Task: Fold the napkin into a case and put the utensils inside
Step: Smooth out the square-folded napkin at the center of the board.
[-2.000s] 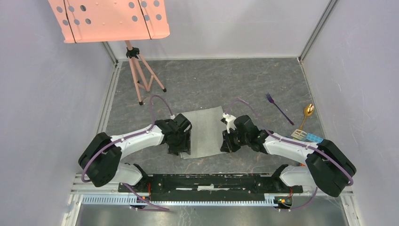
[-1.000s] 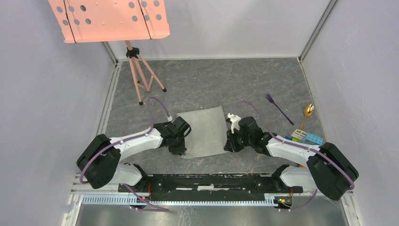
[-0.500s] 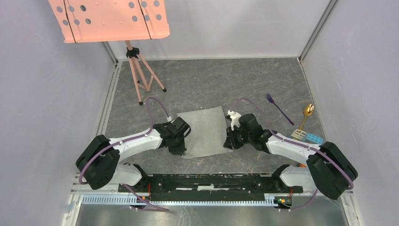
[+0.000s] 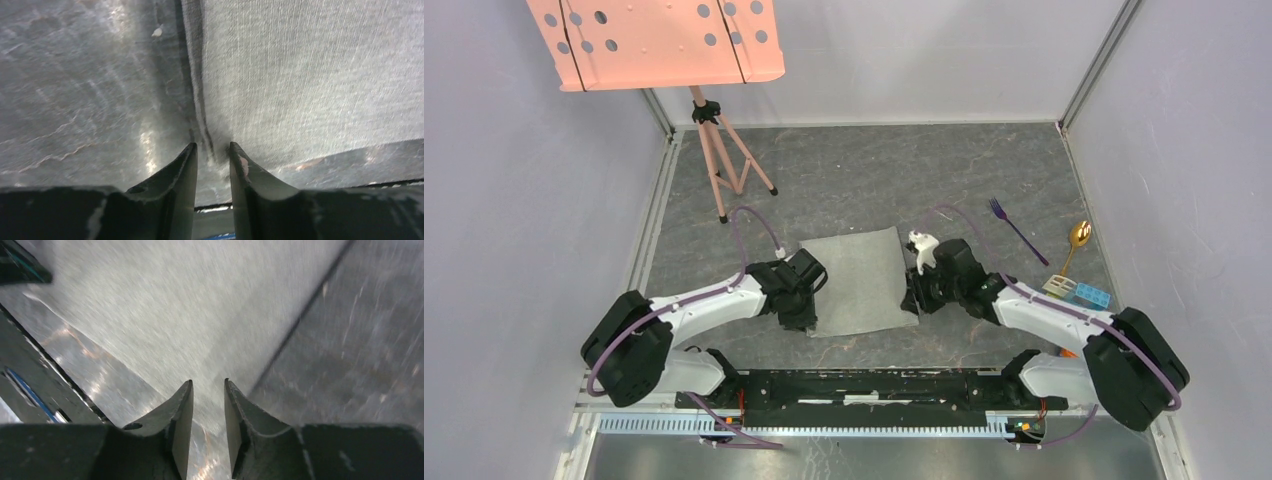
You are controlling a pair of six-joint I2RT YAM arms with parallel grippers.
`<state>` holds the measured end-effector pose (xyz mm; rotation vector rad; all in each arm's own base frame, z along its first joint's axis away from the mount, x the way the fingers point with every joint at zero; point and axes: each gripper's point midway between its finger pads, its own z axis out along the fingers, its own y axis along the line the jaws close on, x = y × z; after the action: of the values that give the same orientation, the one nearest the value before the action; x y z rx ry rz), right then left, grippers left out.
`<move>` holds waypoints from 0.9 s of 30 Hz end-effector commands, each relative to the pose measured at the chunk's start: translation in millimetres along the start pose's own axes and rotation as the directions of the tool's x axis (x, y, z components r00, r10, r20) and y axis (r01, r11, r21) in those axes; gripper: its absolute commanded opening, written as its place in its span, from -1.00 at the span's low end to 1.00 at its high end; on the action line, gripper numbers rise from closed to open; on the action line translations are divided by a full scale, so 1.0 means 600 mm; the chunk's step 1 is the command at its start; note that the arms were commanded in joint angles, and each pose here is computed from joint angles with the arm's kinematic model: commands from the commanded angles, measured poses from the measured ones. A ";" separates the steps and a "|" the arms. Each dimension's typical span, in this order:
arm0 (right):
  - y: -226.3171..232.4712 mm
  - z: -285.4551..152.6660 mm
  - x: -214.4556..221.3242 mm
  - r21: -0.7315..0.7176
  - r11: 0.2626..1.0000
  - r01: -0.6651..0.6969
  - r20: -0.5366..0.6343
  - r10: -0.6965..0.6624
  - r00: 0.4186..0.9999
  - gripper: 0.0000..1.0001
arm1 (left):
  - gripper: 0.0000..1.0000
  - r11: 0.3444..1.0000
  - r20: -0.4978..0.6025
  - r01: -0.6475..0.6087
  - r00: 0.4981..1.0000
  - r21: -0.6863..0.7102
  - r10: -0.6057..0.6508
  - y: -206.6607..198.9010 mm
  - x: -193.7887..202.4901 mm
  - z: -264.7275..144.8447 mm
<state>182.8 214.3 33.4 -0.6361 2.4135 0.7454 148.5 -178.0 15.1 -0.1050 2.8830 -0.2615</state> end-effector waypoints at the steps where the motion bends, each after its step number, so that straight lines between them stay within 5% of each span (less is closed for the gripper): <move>1: 0.031 0.001 -0.135 -0.051 0.996 0.072 0.137 -0.065 0.988 -0.21 | -0.13 1.000 0.060 -0.015 0.998 -0.003 0.015 -0.009 -0.032 -0.058; 6: 0.006 0.048 -0.221 -0.078 0.996 0.032 0.175 -0.017 0.984 -0.16 | -0.13 0.998 0.113 -0.038 0.993 0.054 0.032 -0.045 -0.116 -0.111; 10: -0.015 0.080 -0.271 -0.136 0.990 -0.034 0.202 0.061 0.978 -0.46 | -0.47 0.991 0.111 -0.006 0.994 0.136 -0.010 -0.072 -0.201 -0.090; 15: -0.036 0.106 -0.301 -0.182 0.980 -0.075 0.200 0.112 0.973 -0.61 | -0.61 0.989 0.118 0.033 0.992 0.142 -0.050 -0.072 -0.279 -0.045; 27: -0.163 0.152 -0.265 -0.065 0.984 -0.163 0.156 0.172 0.973 -0.68 | -0.88 0.988 0.133 0.149 0.981 -0.038 -0.143 0.031 -0.326 0.062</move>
<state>365.5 258.4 38.6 -0.3950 2.3416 0.9580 324.7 -169.5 29.7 -0.3352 2.8219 -0.3017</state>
